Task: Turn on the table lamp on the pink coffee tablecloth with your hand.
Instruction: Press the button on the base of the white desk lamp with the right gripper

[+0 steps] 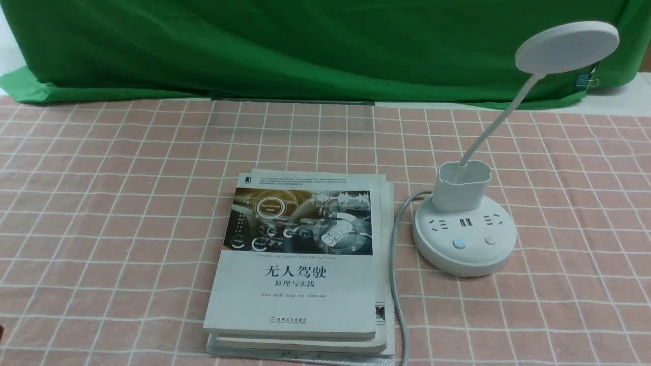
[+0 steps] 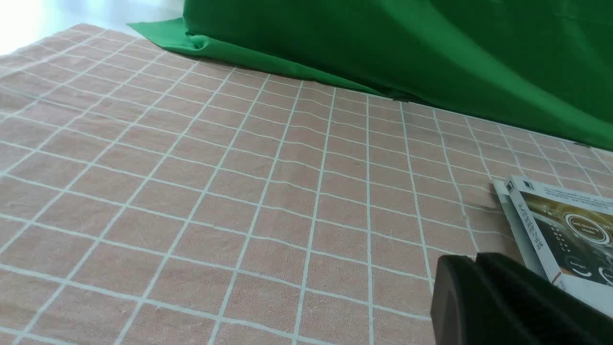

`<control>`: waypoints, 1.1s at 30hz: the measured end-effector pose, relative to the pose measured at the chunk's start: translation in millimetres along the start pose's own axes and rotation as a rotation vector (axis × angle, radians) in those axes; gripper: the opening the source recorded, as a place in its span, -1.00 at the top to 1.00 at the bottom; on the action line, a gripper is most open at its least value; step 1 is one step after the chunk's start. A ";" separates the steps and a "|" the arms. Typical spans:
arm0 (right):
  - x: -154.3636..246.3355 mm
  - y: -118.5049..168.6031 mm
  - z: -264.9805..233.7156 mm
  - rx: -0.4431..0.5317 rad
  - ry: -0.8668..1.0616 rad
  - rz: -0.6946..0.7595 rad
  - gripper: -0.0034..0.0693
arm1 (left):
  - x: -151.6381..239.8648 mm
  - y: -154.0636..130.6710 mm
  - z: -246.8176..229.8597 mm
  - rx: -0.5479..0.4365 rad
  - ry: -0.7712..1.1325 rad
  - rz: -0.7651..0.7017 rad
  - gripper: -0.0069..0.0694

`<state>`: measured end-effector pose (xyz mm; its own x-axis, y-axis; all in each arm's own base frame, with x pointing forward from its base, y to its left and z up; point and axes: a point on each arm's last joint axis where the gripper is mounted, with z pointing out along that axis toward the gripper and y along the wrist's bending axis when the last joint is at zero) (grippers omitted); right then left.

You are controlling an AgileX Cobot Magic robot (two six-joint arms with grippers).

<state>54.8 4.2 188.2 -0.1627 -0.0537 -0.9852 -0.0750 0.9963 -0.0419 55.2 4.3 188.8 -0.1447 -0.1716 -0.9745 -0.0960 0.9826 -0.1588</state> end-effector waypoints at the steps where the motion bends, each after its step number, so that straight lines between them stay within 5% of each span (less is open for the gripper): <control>1: 0.0 0.0 0.0 0.000 0.000 0.000 0.43 | 0.0 0.0 0.0 0.000 0.000 0.000 0.77; 26: -1.0 -0.1 0.0 0.001 -0.011 0.003 0.31 | 0.1 0.0 0.0 0.000 0.001 0.000 0.77; 33: -13.3 -1.3 -1.0 -0.010 -0.148 0.335 0.27 | 0.1 0.0 0.0 0.000 0.001 -0.003 0.77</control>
<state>56.1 3.6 201.5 -0.0357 0.2864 -0.9574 -0.0519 0.9562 0.2880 55.2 4.3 188.7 -0.1453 -0.1748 -0.9738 -0.0966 0.9821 -0.1619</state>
